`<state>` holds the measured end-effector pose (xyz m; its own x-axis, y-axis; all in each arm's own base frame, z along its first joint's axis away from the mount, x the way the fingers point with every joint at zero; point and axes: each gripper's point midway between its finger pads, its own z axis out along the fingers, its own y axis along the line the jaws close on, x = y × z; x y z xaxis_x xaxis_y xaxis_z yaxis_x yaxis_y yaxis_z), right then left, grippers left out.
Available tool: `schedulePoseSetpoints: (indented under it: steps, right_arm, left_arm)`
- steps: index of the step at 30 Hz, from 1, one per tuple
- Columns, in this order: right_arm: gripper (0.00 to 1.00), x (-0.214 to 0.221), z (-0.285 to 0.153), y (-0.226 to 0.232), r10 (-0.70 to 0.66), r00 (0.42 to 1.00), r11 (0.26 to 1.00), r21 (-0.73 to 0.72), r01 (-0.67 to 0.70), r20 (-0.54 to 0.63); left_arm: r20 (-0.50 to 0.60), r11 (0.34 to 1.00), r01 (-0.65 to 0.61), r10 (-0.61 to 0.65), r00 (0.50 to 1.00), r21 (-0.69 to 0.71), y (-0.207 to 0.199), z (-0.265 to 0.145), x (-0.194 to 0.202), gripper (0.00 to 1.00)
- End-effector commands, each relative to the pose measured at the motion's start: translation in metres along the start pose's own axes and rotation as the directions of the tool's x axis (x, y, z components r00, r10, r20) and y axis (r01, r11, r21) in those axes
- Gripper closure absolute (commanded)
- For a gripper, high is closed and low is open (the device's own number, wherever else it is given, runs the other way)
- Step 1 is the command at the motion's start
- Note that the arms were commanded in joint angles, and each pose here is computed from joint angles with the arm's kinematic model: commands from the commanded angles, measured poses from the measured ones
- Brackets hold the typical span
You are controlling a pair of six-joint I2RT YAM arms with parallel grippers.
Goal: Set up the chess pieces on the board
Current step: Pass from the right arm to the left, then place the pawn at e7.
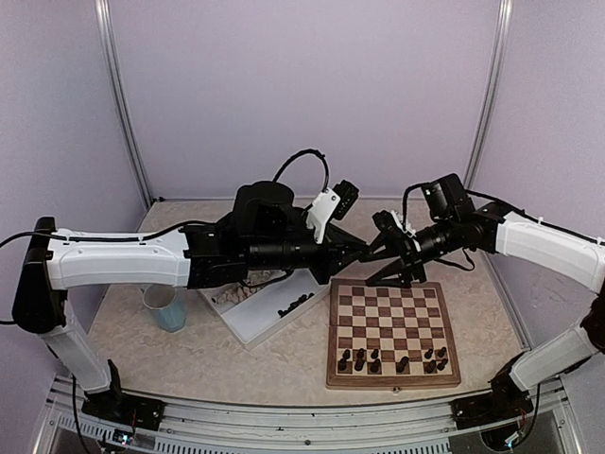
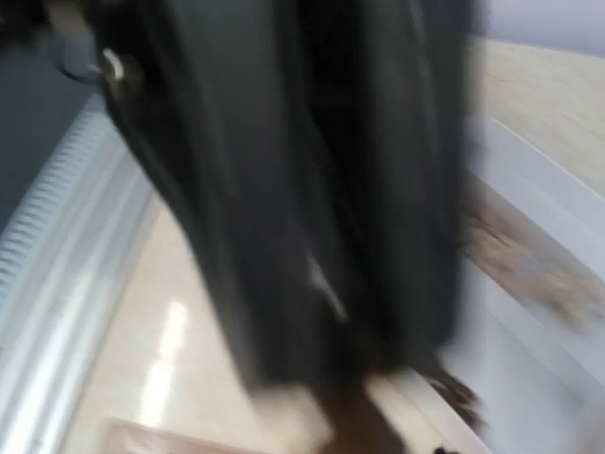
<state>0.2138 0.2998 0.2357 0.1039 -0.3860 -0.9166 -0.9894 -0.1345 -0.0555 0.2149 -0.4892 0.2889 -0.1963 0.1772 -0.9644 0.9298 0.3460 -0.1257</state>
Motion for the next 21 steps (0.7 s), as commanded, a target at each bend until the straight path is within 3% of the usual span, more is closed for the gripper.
schedulePoseSetpoints:
  steps: [1, 5, 11, 21]
  right_arm:
    - [0.41, 0.028, -0.041, -0.024, -0.013, 0.996, 0.986, 0.163, 0.026, -0.083]
    - [0.40, 0.033, -0.082, -0.053, 0.048, 0.998, 0.955, 0.295, -0.034, -0.041]
    - [0.38, 0.061, -0.111, -0.097, 0.149, 0.980, 0.837, 0.545, -0.054, -0.131]
    - [0.38, 0.081, -0.125, -0.113, 0.198, 0.962, 0.763, 0.646, -0.031, -0.188]
  left_arm:
    - [-0.048, 1.000, -0.025, 0.024, 0.999, -0.001, 0.001, 0.008, 0.006, 0.89]
    - [-0.117, 0.999, -0.021, 0.025, 0.993, 0.030, -0.007, 0.023, 0.031, 0.89]
    - [-0.297, 0.993, -0.075, 0.101, 0.950, 0.096, -0.040, 0.058, 0.079, 0.89]
    - [-0.507, 0.974, -0.108, 0.197, 0.839, 0.200, -0.068, 0.094, 0.157, 0.88]
